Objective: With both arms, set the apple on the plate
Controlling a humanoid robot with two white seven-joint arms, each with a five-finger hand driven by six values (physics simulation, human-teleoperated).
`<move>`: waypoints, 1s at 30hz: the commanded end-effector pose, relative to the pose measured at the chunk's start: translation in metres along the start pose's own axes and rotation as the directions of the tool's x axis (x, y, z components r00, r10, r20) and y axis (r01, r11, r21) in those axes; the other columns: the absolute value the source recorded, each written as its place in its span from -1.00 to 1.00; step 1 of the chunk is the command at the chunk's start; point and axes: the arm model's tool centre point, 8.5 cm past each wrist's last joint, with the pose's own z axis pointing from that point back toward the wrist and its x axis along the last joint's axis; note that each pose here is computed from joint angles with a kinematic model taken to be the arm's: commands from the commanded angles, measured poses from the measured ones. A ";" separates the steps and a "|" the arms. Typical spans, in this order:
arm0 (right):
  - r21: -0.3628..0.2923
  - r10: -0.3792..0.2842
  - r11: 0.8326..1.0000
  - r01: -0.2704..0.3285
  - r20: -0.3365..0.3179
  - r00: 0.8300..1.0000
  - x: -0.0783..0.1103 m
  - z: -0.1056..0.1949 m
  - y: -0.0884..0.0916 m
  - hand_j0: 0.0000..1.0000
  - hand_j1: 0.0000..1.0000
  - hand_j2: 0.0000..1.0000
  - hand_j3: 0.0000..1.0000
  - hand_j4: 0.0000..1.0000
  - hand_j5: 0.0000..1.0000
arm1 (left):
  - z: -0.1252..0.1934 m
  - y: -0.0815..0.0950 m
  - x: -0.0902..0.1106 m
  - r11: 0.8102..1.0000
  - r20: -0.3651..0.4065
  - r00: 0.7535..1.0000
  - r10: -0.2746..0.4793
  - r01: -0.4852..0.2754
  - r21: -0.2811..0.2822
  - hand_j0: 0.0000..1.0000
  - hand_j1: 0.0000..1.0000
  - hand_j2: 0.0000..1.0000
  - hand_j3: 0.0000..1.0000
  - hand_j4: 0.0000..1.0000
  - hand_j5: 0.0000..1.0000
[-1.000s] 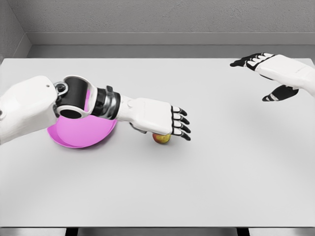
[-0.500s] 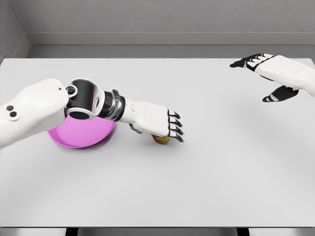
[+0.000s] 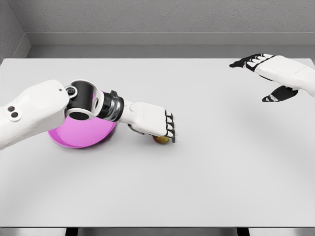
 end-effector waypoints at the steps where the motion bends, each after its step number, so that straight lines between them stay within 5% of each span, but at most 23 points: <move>1: -0.002 -0.002 1.000 0.002 0.000 1.000 0.000 0.000 0.000 1.00 1.00 1.00 1.00 1.00 1.00 | -0.002 -0.002 -0.002 1.000 -0.005 1.000 0.009 -0.009 -0.005 0.45 0.45 0.45 0.45 0.45 0.45; 12: -0.002 -0.002 1.000 0.002 0.000 1.000 0.000 0.000 0.000 1.00 1.00 1.00 1.00 1.00 1.00 | -0.003 -0.007 -0.005 1.000 -0.011 1.000 0.023 -0.023 -0.010 0.41 0.41 0.41 0.41 0.41 0.41; 23: 0.000 -0.002 1.000 0.002 0.000 1.000 0.000 0.000 0.000 1.00 1.00 1.00 1.00 1.00 1.00 | -0.011 -0.010 -0.005 0.998 -0.027 0.999 -0.043 0.042 -0.053 -0.34 -0.34 -0.34 -0.34 -0.34 -0.34; 30: -0.002 -0.002 1.000 0.002 0.000 1.000 0.000 0.000 0.000 1.00 1.00 1.00 1.00 1.00 1.00 | -0.002 0.001 -0.011 0.999 -0.045 0.998 -0.035 0.036 0.017 -0.61 -0.61 -0.61 -0.61 -0.61 -0.61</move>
